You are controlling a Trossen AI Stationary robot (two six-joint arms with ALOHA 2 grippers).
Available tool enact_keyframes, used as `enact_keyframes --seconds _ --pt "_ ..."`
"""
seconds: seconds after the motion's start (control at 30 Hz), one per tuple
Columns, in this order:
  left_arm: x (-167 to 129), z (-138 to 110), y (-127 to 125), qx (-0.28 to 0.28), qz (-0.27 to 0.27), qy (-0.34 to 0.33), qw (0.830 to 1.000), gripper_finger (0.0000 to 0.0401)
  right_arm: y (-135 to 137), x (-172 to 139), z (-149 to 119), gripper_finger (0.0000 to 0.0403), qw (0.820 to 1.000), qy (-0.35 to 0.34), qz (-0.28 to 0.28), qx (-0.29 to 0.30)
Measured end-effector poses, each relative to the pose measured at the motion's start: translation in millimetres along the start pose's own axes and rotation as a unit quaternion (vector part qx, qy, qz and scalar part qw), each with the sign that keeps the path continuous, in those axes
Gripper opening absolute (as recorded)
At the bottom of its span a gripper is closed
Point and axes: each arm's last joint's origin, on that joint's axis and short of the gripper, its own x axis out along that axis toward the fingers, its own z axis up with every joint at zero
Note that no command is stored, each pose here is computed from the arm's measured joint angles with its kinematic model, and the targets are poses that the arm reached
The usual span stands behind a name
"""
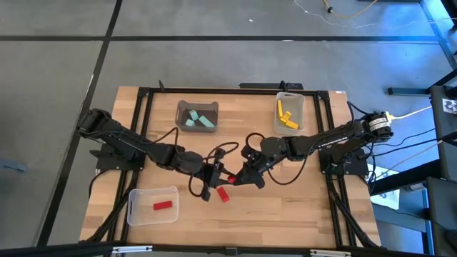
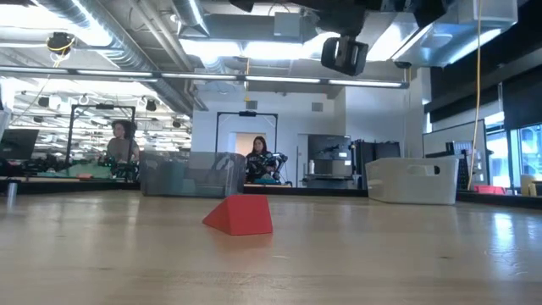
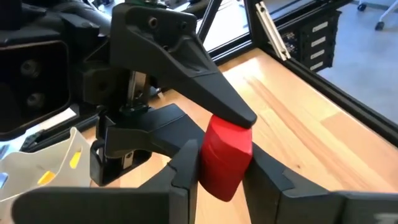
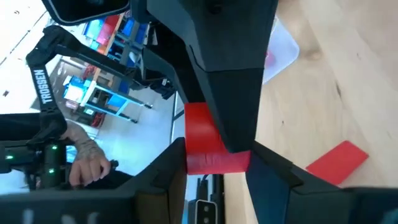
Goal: Sort & place blocks by color
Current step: Put the top red block into the transparent bin
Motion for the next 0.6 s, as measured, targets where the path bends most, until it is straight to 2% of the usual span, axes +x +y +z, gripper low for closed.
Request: enact_keyframes --seconds 0.27,0.47,0.6 --pt "-2.2 0.8 0.4 -0.014 -0.014 0.0 1.0 0.0079 0.6 -0.3 0.2 0.0136 0.999 0.016 0.017 0.026" --pt "-22.0 2.6 11.0 -0.062 -0.01 0.039 0.997 0.0068 -0.9 -10.8 5.4 0.0283 0.998 0.052 0.037 0.028" --pt "-46.4 0.8 19.7 -0.091 0.013 0.096 0.991 0.0068 -3.4 -22.8 10.2 0.0332 0.998 0.053 0.021 0.027"
